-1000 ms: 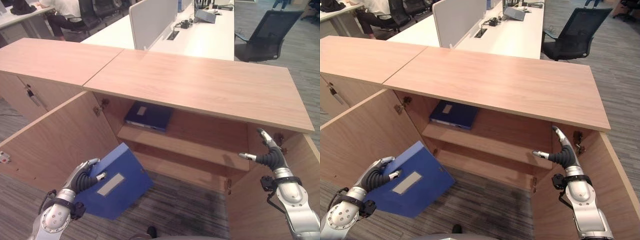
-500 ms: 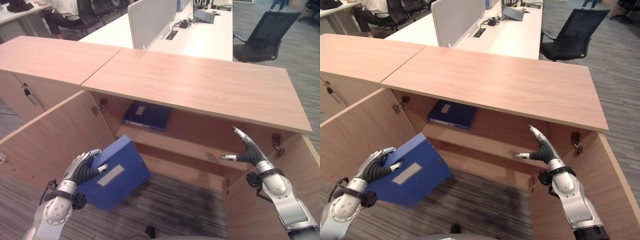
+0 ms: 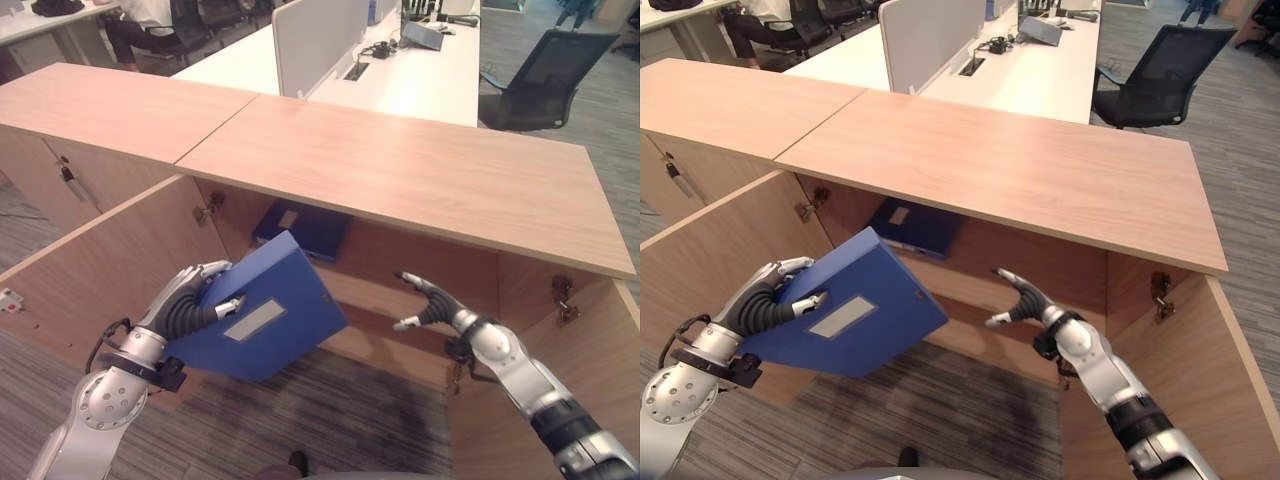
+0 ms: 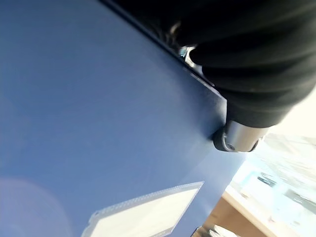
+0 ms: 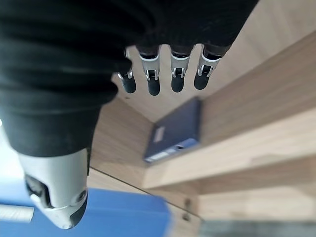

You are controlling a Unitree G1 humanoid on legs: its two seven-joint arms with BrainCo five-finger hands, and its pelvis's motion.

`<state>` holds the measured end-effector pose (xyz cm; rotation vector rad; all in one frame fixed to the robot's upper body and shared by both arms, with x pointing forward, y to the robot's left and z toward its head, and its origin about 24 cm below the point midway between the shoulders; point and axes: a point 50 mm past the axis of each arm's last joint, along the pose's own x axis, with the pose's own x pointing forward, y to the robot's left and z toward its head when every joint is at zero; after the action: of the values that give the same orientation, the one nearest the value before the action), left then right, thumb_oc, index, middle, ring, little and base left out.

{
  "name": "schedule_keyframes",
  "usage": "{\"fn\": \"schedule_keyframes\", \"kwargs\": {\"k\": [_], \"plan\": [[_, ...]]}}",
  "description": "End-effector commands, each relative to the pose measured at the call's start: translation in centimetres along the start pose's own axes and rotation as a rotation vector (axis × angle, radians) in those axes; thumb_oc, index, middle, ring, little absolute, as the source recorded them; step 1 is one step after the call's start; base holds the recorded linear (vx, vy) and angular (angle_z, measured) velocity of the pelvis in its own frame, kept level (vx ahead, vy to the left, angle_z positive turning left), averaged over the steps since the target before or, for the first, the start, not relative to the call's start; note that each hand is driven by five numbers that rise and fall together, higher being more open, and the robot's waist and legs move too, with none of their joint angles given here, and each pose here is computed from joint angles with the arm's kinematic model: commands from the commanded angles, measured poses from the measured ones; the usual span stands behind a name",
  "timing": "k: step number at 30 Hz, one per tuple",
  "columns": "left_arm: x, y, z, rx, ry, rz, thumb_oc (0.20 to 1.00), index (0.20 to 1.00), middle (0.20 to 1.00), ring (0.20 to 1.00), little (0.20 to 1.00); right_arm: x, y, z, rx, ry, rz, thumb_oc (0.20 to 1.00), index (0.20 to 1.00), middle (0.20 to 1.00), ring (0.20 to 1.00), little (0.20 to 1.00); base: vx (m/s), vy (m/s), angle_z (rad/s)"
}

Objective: Put the empty folder in the office cabinet

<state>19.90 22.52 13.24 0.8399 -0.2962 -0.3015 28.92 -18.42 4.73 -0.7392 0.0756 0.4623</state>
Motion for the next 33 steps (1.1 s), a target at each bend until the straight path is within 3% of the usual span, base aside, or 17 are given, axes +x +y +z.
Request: {"fn": "schedule_keyframes", "kwargs": {"k": [1,10,16,22,33], "plan": [[1.4,1.6,3.2,-0.039,-0.213,0.034,0.2,0.2,0.2,0.2,0.2,1.8,-1.3,4.6,0.06,-0.198,-0.061,1.0,1.0,1.0,1.0,1.0,0.0,0.0,0.0],[2.3,1.7,4.1,-0.056,-0.273,0.002,0.2,0.2,0.2,0.2,0.2,2.4,-3.1,9.8,0.045,-0.405,-0.121,1.0,1.0,1.0,1.0,1.0,0.0,0.0,0.0],[2.6,1.9,4.1,-0.049,-0.276,0.012,0.2,0.2,0.2,0.2,0.2,1.8,-2.5,11.5,0.1,-0.499,-0.046,1.0,1.0,1.0,1.0,1.0,0.0,0.0,0.0],[2.3,2.1,4.2,-0.022,-0.275,-0.003,0.2,0.2,0.2,0.2,0.2,0.5,-2.9,11.3,0.047,-0.498,0.015,1.0,1.0,1.0,1.0,1.0,0.01,-0.003,0.03],[1.8,2.4,3.8,0.013,-0.249,-0.009,0.2,0.2,0.2,0.2,0.2,-1.2,-6.2,8.7,-0.082,-0.381,-0.106,1.0,1.0,1.0,1.0,1.0,0.0,0.0,0.01]]}}
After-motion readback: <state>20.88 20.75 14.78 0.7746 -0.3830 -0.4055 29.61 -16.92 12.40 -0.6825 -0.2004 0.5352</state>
